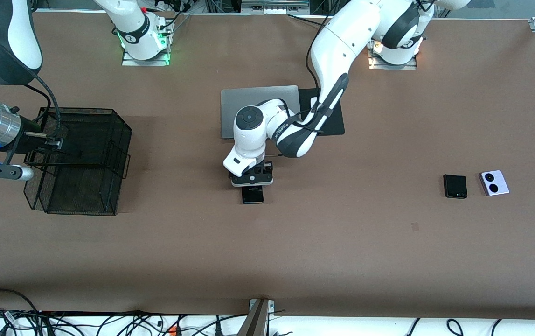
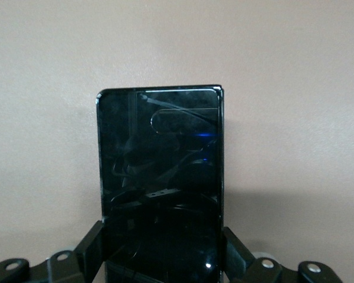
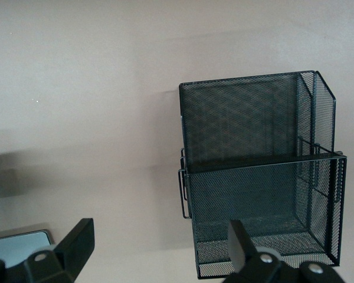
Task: Place phones with both arms
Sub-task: 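Lower the black phone onto the table and open the left gripper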
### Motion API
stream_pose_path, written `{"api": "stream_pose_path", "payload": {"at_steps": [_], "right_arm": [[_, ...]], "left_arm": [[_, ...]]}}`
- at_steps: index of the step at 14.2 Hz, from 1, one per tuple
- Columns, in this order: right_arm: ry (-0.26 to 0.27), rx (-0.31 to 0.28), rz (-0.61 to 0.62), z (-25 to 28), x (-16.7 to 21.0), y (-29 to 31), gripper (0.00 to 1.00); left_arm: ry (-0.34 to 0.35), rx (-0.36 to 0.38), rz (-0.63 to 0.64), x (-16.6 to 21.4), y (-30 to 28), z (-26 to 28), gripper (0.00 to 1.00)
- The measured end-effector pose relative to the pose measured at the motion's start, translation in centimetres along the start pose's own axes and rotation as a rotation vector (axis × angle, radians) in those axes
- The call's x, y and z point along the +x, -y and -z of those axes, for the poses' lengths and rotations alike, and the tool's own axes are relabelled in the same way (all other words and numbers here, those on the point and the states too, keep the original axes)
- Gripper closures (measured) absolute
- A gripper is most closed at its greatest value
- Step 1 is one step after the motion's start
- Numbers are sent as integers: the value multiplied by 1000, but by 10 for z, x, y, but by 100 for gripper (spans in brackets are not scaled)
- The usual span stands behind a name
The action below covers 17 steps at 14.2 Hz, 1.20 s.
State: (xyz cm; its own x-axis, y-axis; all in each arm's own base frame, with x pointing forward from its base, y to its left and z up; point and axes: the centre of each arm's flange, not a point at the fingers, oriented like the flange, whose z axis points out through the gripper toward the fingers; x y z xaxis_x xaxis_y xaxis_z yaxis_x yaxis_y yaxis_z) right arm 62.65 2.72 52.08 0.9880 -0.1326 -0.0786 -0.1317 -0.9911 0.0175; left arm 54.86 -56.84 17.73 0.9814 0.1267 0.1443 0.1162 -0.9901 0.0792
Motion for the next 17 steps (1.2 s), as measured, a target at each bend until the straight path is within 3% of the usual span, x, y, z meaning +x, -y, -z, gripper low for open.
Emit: {"api": "stream_pose_path", "payload": {"at_steps": [3,6,12,17], "right_arm": [[0,0,0,0,0,0,0],[0,0,0,0,0,0,0],[0,0,-1,0,0,-1,0],[-2,0,1,1,0,0,0]], "left_arm": [[-1,4,-2,-4,1,-10,19],[-47,13,18,-8,-4,-13,0],[-47,64,43,7,2,5,0],[29,95,23,53,29,71,0]]}}
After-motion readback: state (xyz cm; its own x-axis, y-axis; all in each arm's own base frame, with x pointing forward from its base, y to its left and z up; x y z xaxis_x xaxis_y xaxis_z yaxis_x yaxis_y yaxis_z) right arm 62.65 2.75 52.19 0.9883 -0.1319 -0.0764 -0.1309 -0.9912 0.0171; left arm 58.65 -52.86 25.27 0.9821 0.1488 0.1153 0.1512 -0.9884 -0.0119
